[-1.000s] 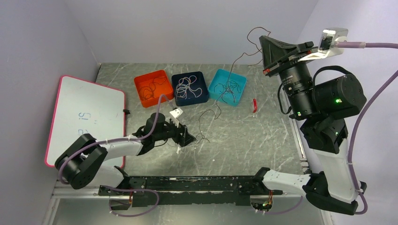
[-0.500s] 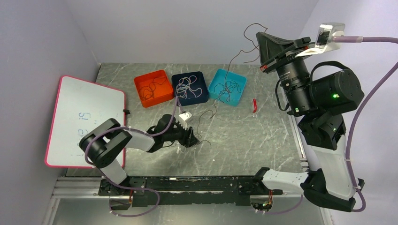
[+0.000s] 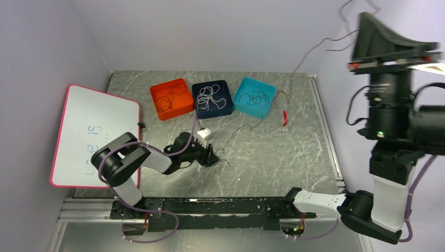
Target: Untangle the cables
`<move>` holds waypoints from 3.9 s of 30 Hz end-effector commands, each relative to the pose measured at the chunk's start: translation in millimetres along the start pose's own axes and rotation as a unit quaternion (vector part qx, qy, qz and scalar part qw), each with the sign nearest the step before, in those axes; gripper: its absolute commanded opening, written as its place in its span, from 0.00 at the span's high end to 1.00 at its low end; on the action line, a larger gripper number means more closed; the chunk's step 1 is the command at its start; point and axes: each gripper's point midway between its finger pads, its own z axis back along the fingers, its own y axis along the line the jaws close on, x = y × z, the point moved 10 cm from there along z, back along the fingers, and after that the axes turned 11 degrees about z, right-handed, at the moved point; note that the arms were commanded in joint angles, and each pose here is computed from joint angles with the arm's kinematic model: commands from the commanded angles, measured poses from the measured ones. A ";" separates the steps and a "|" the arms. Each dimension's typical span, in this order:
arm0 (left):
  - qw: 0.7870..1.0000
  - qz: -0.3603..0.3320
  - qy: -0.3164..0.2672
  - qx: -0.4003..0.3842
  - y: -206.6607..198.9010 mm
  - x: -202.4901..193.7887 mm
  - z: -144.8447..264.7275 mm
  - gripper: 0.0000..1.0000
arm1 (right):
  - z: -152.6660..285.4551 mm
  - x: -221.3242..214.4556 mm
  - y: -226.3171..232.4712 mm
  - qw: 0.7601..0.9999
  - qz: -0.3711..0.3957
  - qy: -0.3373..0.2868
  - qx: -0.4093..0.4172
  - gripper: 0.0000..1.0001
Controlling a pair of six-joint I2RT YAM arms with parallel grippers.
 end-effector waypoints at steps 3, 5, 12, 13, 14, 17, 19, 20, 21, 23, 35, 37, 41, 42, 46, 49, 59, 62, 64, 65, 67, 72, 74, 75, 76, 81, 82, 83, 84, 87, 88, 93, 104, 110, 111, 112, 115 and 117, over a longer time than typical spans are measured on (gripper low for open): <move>1.000 0.007 0.006 0.017 4.8 -13.6 1.8 0.57 | 7.6 57.3 -41.6 0.990 0.033 -0.102 -0.095 1.00; 1.000 0.009 0.010 0.021 5.8 -15.4 1.8 0.63 | 9.1 64.1 -46.7 0.987 0.040 -0.112 -0.106 1.00; 0.999 0.017 0.014 0.041 9.1 -18.6 2.7 0.90 | 18.1 80.0 -63.0 0.980 0.060 -0.133 -0.139 1.00; 0.999 0.020 0.014 0.045 9.7 -20.1 3.4 0.92 | 20.2 82.4 -65.7 0.978 0.060 -0.137 -0.144 1.00; 0.998 0.025 0.012 0.054 11.0 -20.7 4.0 0.93 | 21.6 84.3 -67.7 0.977 0.062 -0.141 -0.149 1.00; 0.994 0.056 0.006 0.089 16.0 -27.0 7.8 0.93 | 25.6 90.4 -74.4 0.972 0.071 -0.152 -0.164 1.00; 0.990 0.083 -0.003 0.116 19.0 -30.5 9.6 0.93 | 27.7 93.5 -78.0 0.969 0.078 -0.157 -0.175 1.00; 0.987 0.094 -0.006 0.130 20.9 -31.9 10.6 0.93 | 28.5 95.0 -79.5 0.968 0.080 -0.160 -0.178 1.00; 0.984 0.105 -0.009 0.142 22.6 -33.8 11.7 0.93 | 29.4 96.4 -81.0 0.966 0.082 -0.163 -0.181 1.00; 0.978 0.123 -0.014 0.167 26.5 -37.2 12.9 0.93 | 32.7 100.3 -85.1 0.963 0.084 -0.170 -0.189 1.00; 0.954 0.187 -0.023 0.233 42.8 -47.3 21.9 0.93 | 43.8 113.7 -101.1 0.954 0.087 -0.188 -0.217 1.00; 0.961 0.168 -0.015 0.218 40.6 -42.1 19.1 0.93 | 40.9 106.0 -97.6 0.959 0.082 -0.172 -0.210 1.00; 0.972 0.120 -0.010 0.201 29.9 -24.7 15.2 0.88 | 31.2 75.2 -79.6 0.974 0.070 -0.114 -0.181 1.00; 0.974 0.106 -0.010 0.200 25.1 -18.8 15.8 0.83 | 31.2 65.4 -74.6 0.978 0.066 -0.098 -0.171 1.00; 0.977 0.063 -0.022 0.200 7.8 2.4 20.7 0.60 | 26.1 17.2 -43.7 0.990 0.051 -0.023 -0.126 1.00; 0.976 0.053 -0.042 0.205 -1.7 15.3 31.2 0.47 | 25.4 -19.2 -22.0 0.993 0.050 0.039 -0.097 1.00; 0.968 0.034 -0.114 0.223 -31.4 52.7 78.0 0.13 | 46.3 -117.0 25.1 0.981 0.032 0.190 -0.031 1.00; 0.966 0.007 -0.149 0.212 -43.6 70.2 95.1 0.13 | 52.2 -140.9 38.5 0.972 0.031 0.231 -0.004 1.00; 0.964 -0.007 -0.177 0.197 -54.2 83.3 107.0 0.13 | 55.8 -156.1 48.1 0.965 0.028 0.259 0.018 1.00; 0.964 -0.013 -0.191 0.187 -60.0 89.9 112.8 0.13 | 57.9 -164.1 53.4 0.961 0.027 0.275 0.032 1.00; 0.962 -0.032 -0.215 0.164 -72.3 103.3 124.0 0.13 | 61.8 -179.1 63.9 0.951 0.027 0.303 0.061 1.00; 0.959 -0.073 -0.254 0.108 -104.2 137.7 148.0 0.12 | 73.3 -207.4 88.8 0.923 0.019 0.349 0.163 1.00; 0.958 -0.085 -0.261 0.082 -116.6 148.4 155.6 0.12 | 78.3 -217.0 96.9 0.912 0.015 0.356 0.202 1.00; 0.957 -0.090 -0.267 0.068 -122.2 153.1 159.2 0.11 | 80.8 -221.4 99.7 0.908 0.015 0.359 0.218 1.00; 0.956 -0.096 -0.274 0.050 -128.7 158.0 162.9 0.11 | 82.6 -224.8 102.6 0.904 0.012 0.359 0.230 1.00; 0.950 -0.118 -0.290 -0.014 -151.2 173.4 175.1 0.12 | 86.6 -235.8 111.7 0.892 0.007 0.367 0.264 1.00; 0.949 -0.121 -0.292 -0.025 -154.2 174.7 176.4 0.12 | 87.0 -236.4 113.3 0.890 0.006 0.367 0.272 1.00; 0.947 -0.123 -0.293 -0.035 -156.6 175.4 177.5 0.13 | 87.2 -237.3 115.1 0.887 0.004 0.367 0.280 1.00; 0.946 -0.126 -0.295 -0.044 -158.1 175.8 177.4 0.13 | 87.4 -237.0 116.5 0.885 0.002 0.365 0.290 1.00; 0.947 -0.138 -0.284 -0.061 -159.9 175.7 173.2 0.13 | 88.5 -235.5 120.9 0.876 -0.005 0.359 0.321 1.00; 0.947 -0.141 -0.280 -0.067 -160.8 176.2 171.7 0.13 | 89.1 -235.2 122.4 0.872 -0.007 0.357 0.334 1.00; 0.946 -0.162 -0.265 -0.094 -166.4 180.5 166.9 0.14 | 92.2 -234.2 128.9 0.854 -0.019 0.355 0.379 1.00; 0.947 -0.176 -0.260 -0.070 -161.0 186.7 156.8 0.15 | 93.4 -235.6 137.2 0.838 -0.037 0.356 0.413 1.00; 0.948 -0.186 -0.258 -0.033 -154.0 186.9 156.9 0.16 | 96.2 -229.8 135.3 0.831 -0.042 0.354 0.427 1.00; 0.948 -0.188 -0.255 -0.031 -153.3 186.6 156.5 0.16 | 96.4 -228.8 135.3 0.830 -0.043 0.354 0.429 1.00; 0.948 -0.189 -0.253 -0.030 -153.1 186.2 156.2 0.16 | 96.4 -228.3 135.4 0.829 -0.044 0.354 0.431 1.00; 0.949 -0.189 -0.251 -0.028 -151.8 185.3 155.0 0.17 | 97.0 -227.4 137.0 0.823 -0.048 0.354 0.442 1.00; 0.949 -0.188 -0.253 -0.027 -151.8 185.7 155.2 0.18 | 97.4 -227.8 138.0 0.820 -0.050 0.355 0.446 1.00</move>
